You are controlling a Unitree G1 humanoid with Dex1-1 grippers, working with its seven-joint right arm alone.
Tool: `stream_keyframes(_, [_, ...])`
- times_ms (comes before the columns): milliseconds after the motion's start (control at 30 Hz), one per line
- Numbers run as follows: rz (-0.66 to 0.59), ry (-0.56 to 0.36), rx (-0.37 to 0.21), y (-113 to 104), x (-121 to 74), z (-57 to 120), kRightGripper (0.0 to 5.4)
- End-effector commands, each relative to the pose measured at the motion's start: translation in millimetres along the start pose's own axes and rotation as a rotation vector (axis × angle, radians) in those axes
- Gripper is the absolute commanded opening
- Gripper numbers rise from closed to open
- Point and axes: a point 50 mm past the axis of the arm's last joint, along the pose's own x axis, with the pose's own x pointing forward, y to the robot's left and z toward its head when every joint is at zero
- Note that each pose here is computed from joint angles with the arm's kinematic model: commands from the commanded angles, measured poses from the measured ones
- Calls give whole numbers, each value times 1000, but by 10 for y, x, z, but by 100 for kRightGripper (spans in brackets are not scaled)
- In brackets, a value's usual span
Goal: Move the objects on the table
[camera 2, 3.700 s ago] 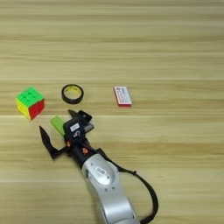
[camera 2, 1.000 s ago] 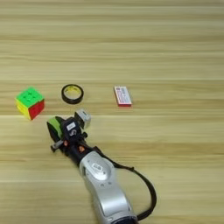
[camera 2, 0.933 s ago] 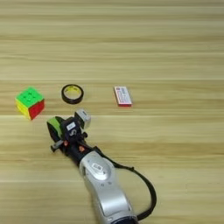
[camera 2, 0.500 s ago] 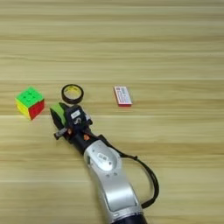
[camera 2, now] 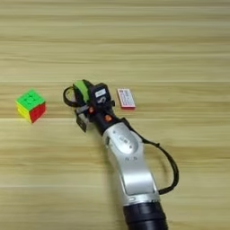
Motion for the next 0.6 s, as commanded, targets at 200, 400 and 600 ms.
stream_keyframes(200, [-257,-77,-70,-723,22,241,136])
stream_keyframes(400, [-379,5,-76,-1058,-83,67,136])
stream_keyframes(600, [-443,132,-53,-1234,-122,-235,136])
